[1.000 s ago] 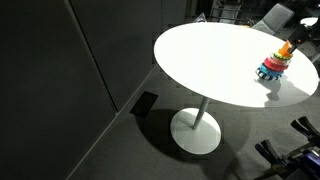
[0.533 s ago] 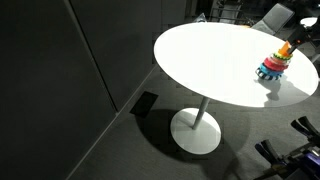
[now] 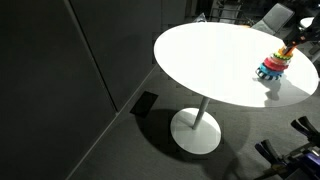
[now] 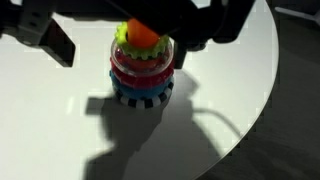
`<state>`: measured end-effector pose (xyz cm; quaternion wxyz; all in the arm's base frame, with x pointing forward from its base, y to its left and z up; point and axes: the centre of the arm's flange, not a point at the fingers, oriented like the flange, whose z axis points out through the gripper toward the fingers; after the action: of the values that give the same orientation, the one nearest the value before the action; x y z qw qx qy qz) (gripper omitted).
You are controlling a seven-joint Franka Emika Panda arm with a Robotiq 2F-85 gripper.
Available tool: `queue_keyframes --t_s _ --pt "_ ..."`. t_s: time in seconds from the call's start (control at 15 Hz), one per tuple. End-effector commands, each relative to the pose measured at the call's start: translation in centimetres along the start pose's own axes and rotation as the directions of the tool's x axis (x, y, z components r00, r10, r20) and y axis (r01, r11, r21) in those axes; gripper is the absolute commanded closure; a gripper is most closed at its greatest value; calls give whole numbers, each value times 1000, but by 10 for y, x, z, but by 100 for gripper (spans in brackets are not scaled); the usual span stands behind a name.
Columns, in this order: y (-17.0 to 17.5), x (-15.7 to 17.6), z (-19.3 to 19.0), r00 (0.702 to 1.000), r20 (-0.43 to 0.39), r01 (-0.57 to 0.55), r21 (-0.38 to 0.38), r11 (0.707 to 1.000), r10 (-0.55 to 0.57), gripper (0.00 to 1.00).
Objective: Remove the yellow, green and clear rings from the orange stand and put them on the table
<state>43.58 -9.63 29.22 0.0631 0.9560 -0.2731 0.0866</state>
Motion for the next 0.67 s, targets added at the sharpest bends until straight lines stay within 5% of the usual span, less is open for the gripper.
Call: queue_keyframes --t_s 0.0,0.6 --pt "-1 16 13 999 -37 -30 26 999 31 0" --pt "5 42 42 994 -84 -60 41 997 64 0"
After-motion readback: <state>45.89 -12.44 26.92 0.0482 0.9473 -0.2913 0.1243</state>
